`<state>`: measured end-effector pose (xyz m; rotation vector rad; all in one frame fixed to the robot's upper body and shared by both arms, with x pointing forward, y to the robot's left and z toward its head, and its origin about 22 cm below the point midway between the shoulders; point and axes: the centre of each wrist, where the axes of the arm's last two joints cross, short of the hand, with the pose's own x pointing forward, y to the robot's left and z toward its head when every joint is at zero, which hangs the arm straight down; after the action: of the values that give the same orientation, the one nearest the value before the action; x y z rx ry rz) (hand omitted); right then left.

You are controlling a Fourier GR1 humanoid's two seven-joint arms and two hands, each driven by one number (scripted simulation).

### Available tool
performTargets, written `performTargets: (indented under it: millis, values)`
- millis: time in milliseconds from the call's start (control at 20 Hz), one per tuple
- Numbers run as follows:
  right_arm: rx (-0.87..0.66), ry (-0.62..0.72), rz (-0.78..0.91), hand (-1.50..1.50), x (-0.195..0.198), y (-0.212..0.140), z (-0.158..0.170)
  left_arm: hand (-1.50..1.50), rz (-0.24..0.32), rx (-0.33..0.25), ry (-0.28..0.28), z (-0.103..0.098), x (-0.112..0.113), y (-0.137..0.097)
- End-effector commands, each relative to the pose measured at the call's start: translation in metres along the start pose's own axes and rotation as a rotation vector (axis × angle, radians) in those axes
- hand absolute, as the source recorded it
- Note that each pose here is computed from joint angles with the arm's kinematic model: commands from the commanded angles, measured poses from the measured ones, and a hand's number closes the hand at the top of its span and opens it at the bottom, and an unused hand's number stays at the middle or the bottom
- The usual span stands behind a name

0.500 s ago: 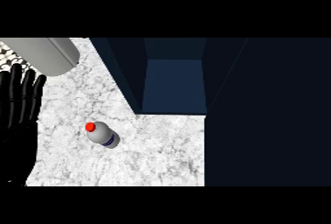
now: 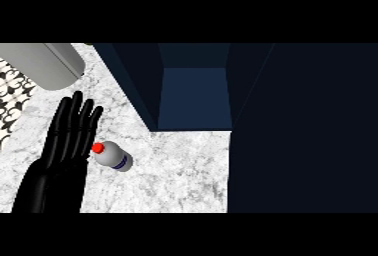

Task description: Pick up the bottled water, place it into the cabinet and close the cabinet

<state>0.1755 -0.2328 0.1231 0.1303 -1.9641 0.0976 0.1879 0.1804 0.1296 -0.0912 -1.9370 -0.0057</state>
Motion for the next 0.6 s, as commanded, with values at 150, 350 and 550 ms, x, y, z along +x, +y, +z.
performTargets:
  millis: [150, 350, 550]
  values:
    - [0.076, 0.053, -0.080, -1.50, 0.046, -0.010, 0.031, -1.50, 0.130, 0.007, 0.107, 0.027, 0.036, -0.031]
    - [0.069, 0.068, -0.093, -1.50, 0.059, -0.009, 0.056, -1.50, 0.138, -0.003, 0.108, 0.045, 0.054, -0.050]
    - [0.065, 0.064, -0.088, -1.50, 0.068, -0.013, 0.057, -1.50, 0.135, 0.011, 0.103, 0.056, 0.063, -0.063]
